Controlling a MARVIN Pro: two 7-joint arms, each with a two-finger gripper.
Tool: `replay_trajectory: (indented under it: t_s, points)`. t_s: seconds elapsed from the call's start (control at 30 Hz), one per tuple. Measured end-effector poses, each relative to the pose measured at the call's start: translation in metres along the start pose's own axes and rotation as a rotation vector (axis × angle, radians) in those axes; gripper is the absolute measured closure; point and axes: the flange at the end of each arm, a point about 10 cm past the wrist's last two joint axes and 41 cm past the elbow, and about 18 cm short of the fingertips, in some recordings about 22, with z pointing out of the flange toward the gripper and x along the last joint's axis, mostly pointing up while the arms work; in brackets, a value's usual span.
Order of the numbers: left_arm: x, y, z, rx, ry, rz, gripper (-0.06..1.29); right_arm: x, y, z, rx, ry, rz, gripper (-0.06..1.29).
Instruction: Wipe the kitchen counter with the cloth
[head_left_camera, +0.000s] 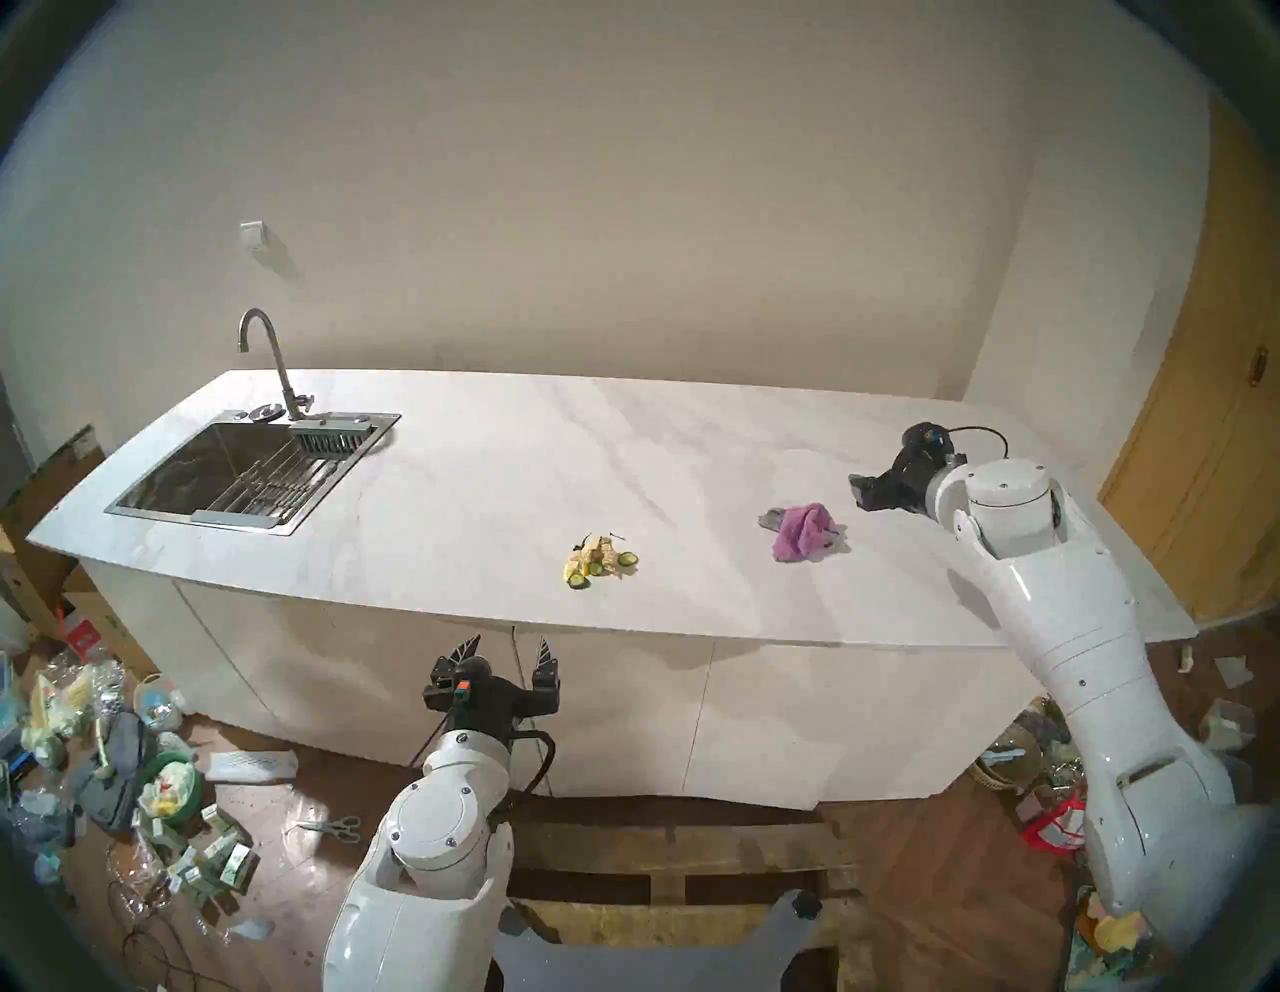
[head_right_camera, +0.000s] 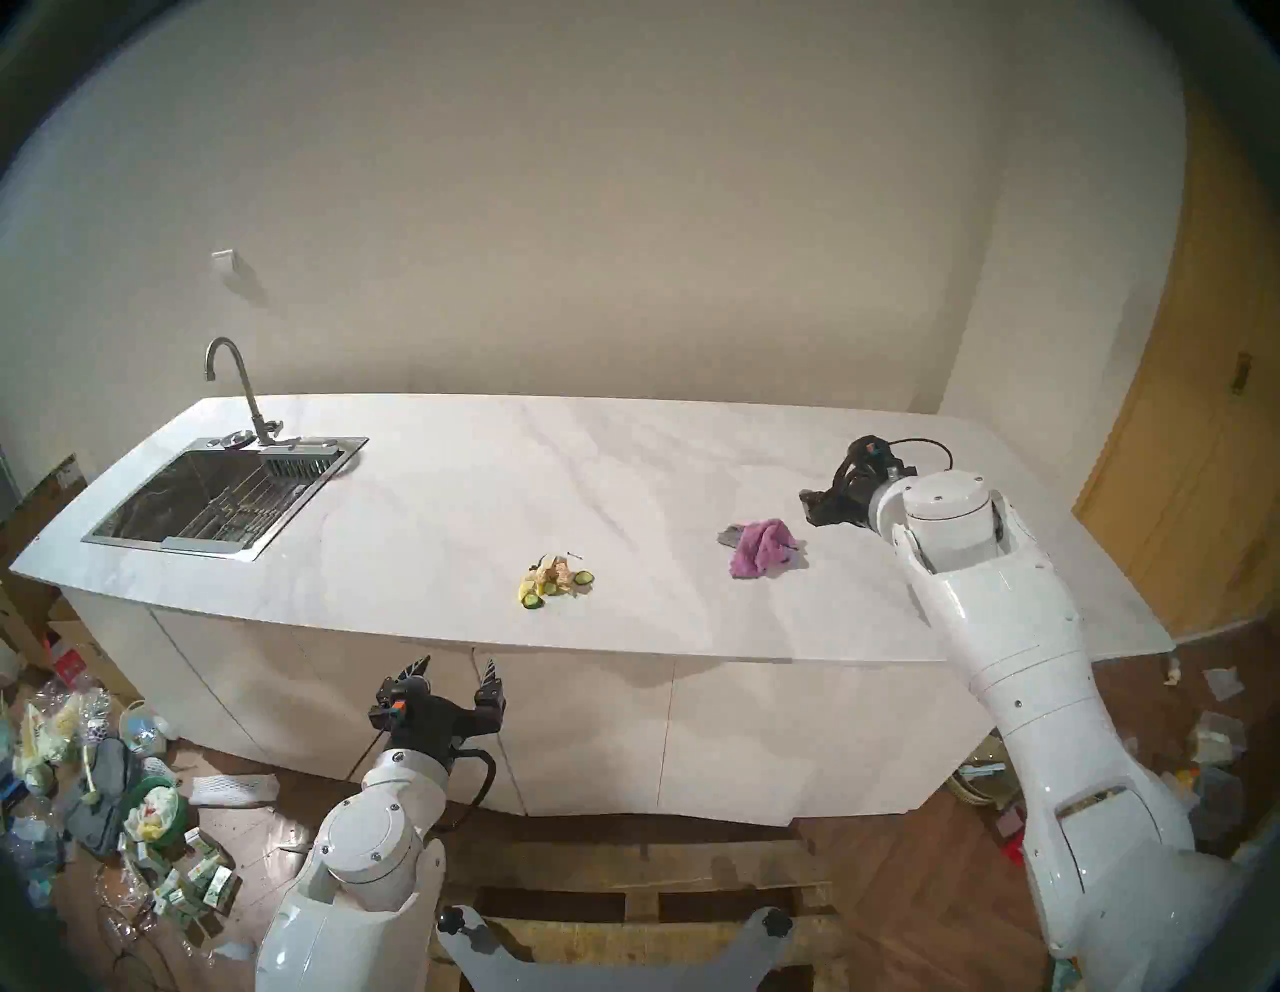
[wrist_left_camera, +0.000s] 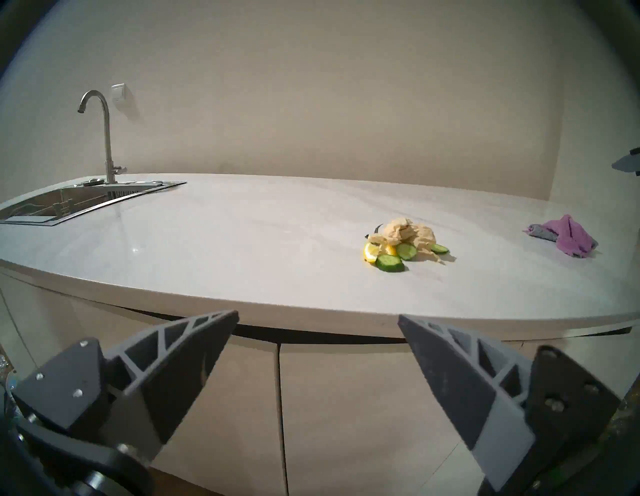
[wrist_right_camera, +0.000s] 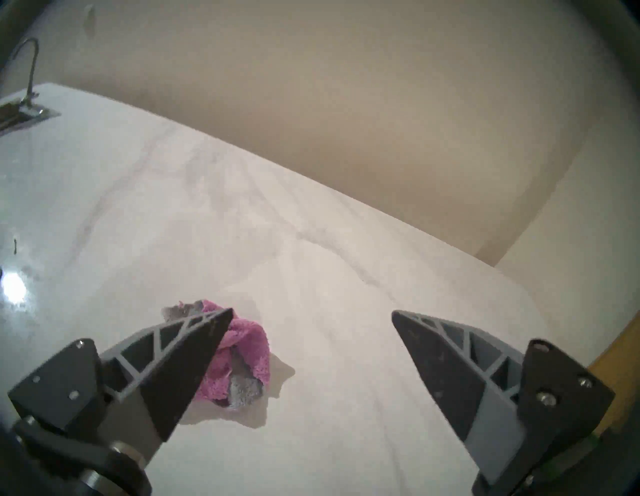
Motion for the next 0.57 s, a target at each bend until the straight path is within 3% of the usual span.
replay_trajectory:
  t_s: [0.13,0.57]
  points:
    - [0.0,0.0,0.0,0.0,0.001,0.0,-0.02,-0.007,0.005,-0.007,-0.052,0.035,0.082,-0.01]
    - [0.001,0.0,0.0,-0.001,0.002,-0.001,-0.02,-0.017,-0.006,-0.01,-0.073,0.064,0.148,-0.01]
